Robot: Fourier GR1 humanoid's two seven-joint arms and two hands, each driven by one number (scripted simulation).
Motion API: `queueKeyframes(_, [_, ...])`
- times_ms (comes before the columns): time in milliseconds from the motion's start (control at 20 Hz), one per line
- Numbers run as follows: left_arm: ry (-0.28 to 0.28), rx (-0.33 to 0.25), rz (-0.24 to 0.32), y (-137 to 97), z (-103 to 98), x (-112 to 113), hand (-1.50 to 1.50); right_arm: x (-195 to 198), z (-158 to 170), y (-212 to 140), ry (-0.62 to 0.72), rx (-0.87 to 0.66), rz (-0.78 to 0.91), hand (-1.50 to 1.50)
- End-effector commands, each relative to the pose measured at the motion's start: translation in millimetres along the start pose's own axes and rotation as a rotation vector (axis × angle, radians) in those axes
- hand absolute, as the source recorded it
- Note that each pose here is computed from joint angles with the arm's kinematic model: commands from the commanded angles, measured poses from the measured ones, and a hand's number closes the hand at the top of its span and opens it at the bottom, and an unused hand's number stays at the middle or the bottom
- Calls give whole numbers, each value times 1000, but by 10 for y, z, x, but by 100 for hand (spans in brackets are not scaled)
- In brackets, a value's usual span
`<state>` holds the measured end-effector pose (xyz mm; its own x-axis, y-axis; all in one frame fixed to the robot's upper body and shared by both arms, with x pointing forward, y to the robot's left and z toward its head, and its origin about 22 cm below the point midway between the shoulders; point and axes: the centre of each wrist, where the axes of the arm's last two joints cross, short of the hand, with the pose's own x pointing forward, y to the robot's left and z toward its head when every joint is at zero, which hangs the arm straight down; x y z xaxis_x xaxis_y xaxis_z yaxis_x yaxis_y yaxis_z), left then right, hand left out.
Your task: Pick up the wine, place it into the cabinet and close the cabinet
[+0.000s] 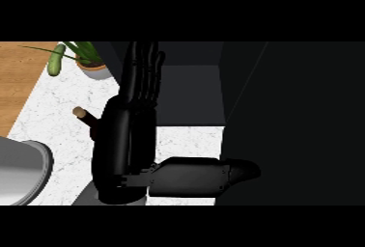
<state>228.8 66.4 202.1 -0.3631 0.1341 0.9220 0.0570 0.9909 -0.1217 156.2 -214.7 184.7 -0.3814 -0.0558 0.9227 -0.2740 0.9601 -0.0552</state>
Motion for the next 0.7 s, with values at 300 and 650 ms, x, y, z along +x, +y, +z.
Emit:
queueKeyframes(300, [14, 99, -4, -89, -81, -17, -150, 277, 81, 132, -27, 6, -1, -150])
queueKeyframes(650, [70, 179, 17, 176, 42, 19, -150, 320, 56, 122, -27, -14, -26, -150])
